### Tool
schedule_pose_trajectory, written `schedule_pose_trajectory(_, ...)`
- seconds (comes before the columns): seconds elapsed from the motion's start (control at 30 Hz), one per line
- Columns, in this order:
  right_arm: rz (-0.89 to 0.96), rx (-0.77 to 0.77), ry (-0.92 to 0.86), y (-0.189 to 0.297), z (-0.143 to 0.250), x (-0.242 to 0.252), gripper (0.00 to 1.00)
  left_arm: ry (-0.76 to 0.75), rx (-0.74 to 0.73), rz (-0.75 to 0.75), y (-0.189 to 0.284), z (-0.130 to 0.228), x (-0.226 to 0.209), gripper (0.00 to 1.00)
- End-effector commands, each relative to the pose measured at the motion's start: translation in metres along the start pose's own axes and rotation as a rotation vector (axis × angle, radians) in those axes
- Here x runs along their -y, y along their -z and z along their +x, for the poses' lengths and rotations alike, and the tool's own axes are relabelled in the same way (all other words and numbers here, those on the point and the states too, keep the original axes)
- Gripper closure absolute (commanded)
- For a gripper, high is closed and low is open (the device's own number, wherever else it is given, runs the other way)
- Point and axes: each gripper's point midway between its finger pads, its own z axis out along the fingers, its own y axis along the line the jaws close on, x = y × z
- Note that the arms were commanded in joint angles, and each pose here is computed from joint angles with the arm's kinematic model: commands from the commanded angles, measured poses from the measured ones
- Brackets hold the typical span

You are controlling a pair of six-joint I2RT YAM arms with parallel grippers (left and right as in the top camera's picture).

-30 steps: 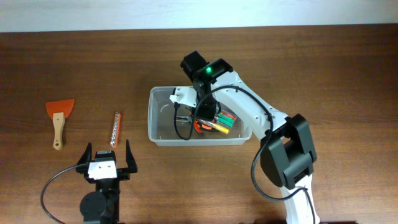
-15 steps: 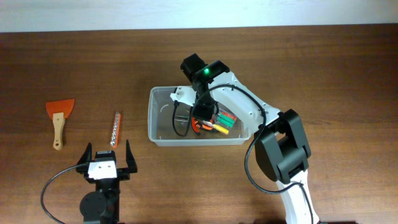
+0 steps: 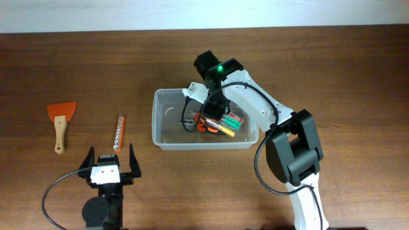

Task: Pack container
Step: 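Withdraw the right gripper to the right side of the table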

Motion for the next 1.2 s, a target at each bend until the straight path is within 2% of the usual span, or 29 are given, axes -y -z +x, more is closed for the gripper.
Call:
schedule_pose_trajectory(0.0, -0.021, -0.012, -0.03, -0.005, 0.001, -0.001, 0.76, 0.013, 0.003, -0.001, 0.0, 0.0, 0.0, 0.01)
schedule_pose_trajectory(0.17, -0.016, 0.033, -0.024, 0.025, -0.015, 0.001, 0.62, 0.013, 0.003, -0.001, 0.0, 0.0, 0.0, 0.01)
schedule_pose_trajectory(0.27, 0.015, 0.079, -0.016, 0.057, -0.029, 0.006, 0.5, 0.013, 0.003, -0.001, 0.0, 0.0, 0.0, 0.01)
schedule_pose_trajectory(0.37, 0.064, 0.147, -0.009, 0.101, -0.043, 0.013, 0.23, 0.013, 0.003, -0.001, 0.0, 0.0, 0.0, 0.01)
schedule_pose_trajectory(0.4, 0.083, 0.174, -0.007, 0.116, -0.048, 0.015, 0.09, 0.013, 0.003, -0.001, 0.0, 0.0, 0.0, 0.01)
schedule_pose_trajectory(0.43, 0.104, 0.203, -0.006, 0.132, -0.051, 0.017, 0.01, 0.013, 0.003, -0.001, 0.0, 0.0, 0.0, 0.01)
schedule_pose_trajectory(0.57, 0.193, 0.298, -0.022, 0.194, -0.05, 0.03, 0.01, 0.013, 0.003, -0.001, 0.0, 0.0, 0.0, 0.01)
schedule_pose_trajectory(0.67, 0.293, 0.334, -0.127, 0.236, -0.03, 0.05, 0.01, 0.013, 0.003, -0.001, 0.0, 0.0, 0.0, 0.01)
schedule_pose_trajectory(0.83, 0.448, 0.345, -0.398, 0.294, 0.04, 0.089, 0.01, 0.013, 0.003, -0.001, 0.0, 0.0, 0.0, 0.01)
schedule_pose_trajectory(0.93, 0.513, 0.386, -0.627, 0.325, 0.09, 0.114, 0.01, 0.013, 0.003, -0.001, 0.0, 0.0, 0.0, 0.01)
schedule_pose_trajectory(1.0, 0.558, 0.429, -0.834, 0.348, 0.138, 0.133, 0.01, 0.013, 0.003, -0.001, 0.0, 0.0, 0.0, 0.01)
schedule_pose_trajectory(1.07, 0.559, 0.465, -0.939, 0.358, 0.16, 0.14, 0.01, 0.013, 0.003, -0.001, 0.0, 0.0, 0.0, 0.01)
schedule_pose_trajectory(1.17, 0.51, 0.529, -0.971, 0.368, 0.172, 0.139, 0.01, 0.013, 0.003, -0.001, 0.0, 0.0, 0.0, 0.01)
